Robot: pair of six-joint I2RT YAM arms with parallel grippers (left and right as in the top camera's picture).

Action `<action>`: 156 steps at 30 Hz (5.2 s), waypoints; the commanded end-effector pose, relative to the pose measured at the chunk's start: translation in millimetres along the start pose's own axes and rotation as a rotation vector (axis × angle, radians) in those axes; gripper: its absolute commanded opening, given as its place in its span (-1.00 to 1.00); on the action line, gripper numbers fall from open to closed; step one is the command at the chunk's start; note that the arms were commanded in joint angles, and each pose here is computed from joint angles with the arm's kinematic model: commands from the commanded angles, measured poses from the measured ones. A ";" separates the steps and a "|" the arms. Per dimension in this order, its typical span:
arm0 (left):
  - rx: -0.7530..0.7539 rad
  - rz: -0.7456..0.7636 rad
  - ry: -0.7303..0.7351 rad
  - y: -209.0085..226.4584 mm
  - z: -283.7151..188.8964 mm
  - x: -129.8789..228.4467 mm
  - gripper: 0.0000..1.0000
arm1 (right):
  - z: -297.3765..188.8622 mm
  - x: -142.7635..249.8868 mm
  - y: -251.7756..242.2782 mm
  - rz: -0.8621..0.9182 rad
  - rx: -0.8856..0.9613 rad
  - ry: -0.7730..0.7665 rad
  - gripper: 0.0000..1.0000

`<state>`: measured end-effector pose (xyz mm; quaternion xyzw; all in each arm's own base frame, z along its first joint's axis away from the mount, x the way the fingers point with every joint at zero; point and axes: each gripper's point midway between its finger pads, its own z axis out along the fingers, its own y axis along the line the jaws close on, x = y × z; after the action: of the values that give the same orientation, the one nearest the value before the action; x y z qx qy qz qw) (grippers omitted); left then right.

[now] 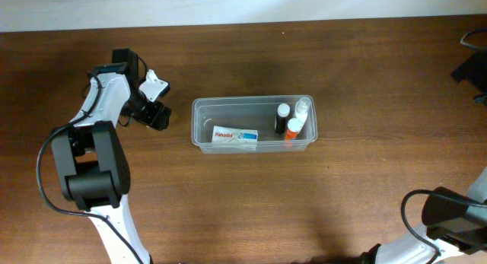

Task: Pack container
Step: 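Move the left gripper down onto the orange-lidded jar and grasp it, then lift the jar and carry it right over the container, then lower the jar into the container beside the Panadol box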

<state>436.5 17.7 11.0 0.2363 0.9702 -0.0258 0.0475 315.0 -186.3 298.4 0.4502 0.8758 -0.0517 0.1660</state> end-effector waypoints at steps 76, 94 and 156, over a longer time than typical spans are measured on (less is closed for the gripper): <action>-0.007 0.069 0.011 -181.0 -167.0 -65.2 -0.49 | -2.5 0.4 -3.9 0.000 0.012 -0.006 0.97; 0.022 0.034 0.068 -228.2 -134.1 -62.9 -0.47 | -2.5 0.4 -3.9 0.000 0.012 -0.006 0.97; 0.008 -0.026 0.107 -226.4 -17.6 -78.3 -0.50 | -2.5 0.4 -3.9 0.000 0.012 -0.006 0.97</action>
<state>403.7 -216.2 46.5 0.2145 0.9765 -0.0197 0.0025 315.0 -186.3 298.4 0.4502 0.8758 -0.0517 0.1660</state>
